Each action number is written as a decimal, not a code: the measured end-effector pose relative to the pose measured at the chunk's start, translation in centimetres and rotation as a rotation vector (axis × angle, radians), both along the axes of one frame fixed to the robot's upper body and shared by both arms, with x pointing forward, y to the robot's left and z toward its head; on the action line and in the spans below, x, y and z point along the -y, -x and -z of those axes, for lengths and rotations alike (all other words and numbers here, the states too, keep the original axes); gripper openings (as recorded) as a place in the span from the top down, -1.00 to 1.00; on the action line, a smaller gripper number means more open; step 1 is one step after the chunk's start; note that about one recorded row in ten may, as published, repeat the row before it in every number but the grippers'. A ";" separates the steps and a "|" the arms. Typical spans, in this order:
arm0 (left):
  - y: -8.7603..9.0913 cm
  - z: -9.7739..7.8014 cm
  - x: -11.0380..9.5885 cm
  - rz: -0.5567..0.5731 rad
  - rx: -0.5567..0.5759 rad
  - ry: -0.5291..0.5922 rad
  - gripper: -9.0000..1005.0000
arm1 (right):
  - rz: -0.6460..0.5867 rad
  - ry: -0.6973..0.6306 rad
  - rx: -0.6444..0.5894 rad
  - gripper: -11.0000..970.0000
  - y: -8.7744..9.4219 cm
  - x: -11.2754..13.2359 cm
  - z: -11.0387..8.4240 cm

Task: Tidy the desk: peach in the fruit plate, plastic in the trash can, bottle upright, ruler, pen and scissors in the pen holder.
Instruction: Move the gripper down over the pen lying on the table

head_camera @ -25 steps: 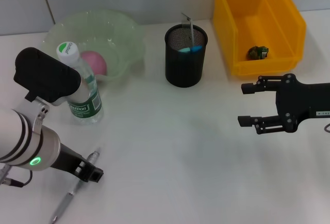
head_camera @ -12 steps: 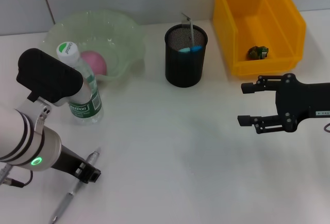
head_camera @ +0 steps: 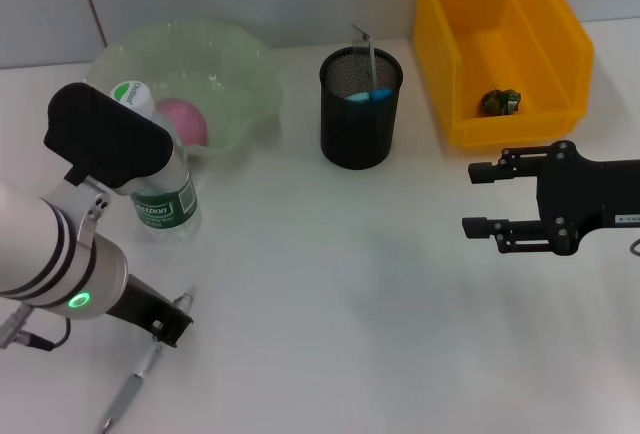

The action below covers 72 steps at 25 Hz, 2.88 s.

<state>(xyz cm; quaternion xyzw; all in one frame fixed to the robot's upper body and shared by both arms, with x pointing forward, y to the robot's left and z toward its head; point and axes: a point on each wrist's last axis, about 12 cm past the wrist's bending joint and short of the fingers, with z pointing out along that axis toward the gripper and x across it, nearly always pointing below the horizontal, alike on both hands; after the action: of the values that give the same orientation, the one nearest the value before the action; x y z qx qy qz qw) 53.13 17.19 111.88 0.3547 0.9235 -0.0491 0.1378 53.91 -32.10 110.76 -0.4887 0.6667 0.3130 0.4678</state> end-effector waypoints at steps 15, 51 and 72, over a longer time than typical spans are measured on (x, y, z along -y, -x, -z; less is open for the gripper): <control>0.0 -0.3 0.2 0.010 -0.005 0.007 0.87 | 0.025 -0.026 0.005 -0.36 0.1 0.5 -0.3; -0.2 -0.1 -0.4 -0.015 -0.046 -0.025 0.02 | 0.033 -0.019 0.009 -0.37 -0.2 0.6 -0.4; -0.8 0.0 0.0 -0.002 -0.055 -0.038 0.11 | 0.034 -0.018 0.009 -0.37 -0.1 0.5 -0.3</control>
<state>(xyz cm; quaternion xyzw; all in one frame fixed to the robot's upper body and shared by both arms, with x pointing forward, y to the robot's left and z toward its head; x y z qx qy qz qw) 53.93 17.16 111.85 0.3548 0.9280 -0.0412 0.1059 53.99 -32.62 111.01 -0.4744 0.6701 0.3087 0.4803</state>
